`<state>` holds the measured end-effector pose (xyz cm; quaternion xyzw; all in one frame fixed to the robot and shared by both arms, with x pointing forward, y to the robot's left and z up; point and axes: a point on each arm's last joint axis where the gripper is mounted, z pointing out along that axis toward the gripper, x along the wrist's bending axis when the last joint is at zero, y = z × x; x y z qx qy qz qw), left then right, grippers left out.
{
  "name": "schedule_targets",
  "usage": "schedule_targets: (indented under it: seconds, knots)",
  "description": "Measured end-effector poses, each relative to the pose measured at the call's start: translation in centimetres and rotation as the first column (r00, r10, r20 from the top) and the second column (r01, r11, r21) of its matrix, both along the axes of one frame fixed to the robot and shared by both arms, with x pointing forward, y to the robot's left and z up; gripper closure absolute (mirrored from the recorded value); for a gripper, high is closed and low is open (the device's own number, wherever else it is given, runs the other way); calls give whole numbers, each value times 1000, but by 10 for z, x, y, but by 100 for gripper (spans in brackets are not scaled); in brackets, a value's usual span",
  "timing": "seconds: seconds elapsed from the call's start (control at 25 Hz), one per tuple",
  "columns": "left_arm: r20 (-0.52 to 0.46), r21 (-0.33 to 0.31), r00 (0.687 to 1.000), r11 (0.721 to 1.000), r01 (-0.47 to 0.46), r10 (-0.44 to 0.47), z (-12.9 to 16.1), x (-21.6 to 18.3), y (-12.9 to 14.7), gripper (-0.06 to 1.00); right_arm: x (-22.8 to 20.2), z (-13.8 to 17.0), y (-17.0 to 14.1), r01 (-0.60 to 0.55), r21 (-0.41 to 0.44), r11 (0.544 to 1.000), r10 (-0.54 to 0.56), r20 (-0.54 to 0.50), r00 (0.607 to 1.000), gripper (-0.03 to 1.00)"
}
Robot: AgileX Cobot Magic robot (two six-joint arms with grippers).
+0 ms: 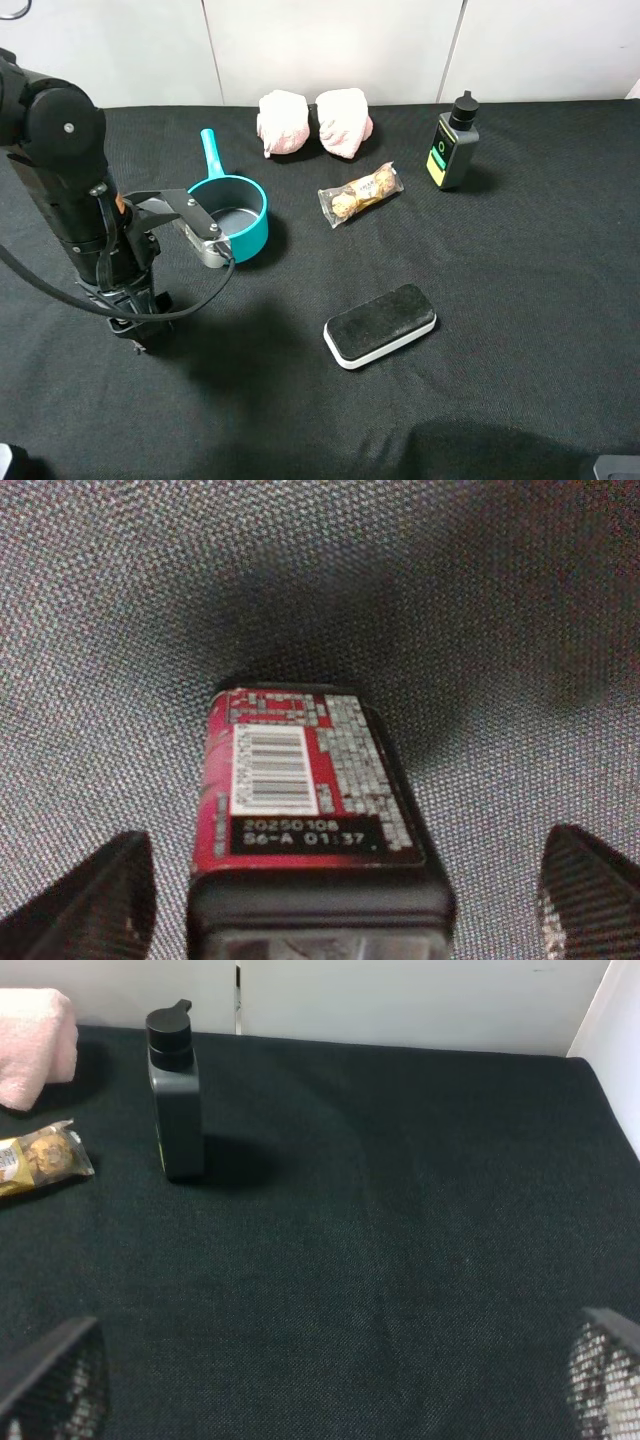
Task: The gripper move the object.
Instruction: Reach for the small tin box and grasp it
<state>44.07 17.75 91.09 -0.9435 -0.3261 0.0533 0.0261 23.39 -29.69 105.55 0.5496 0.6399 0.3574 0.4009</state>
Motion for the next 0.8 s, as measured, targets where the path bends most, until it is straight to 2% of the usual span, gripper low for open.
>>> schedule_targets:
  seconds: [0.8]
  knots:
    - [-10,6,1000,1000,1,-1,0,-1,1,19,0,0,0,0,0,1000,0,0,1000,27]
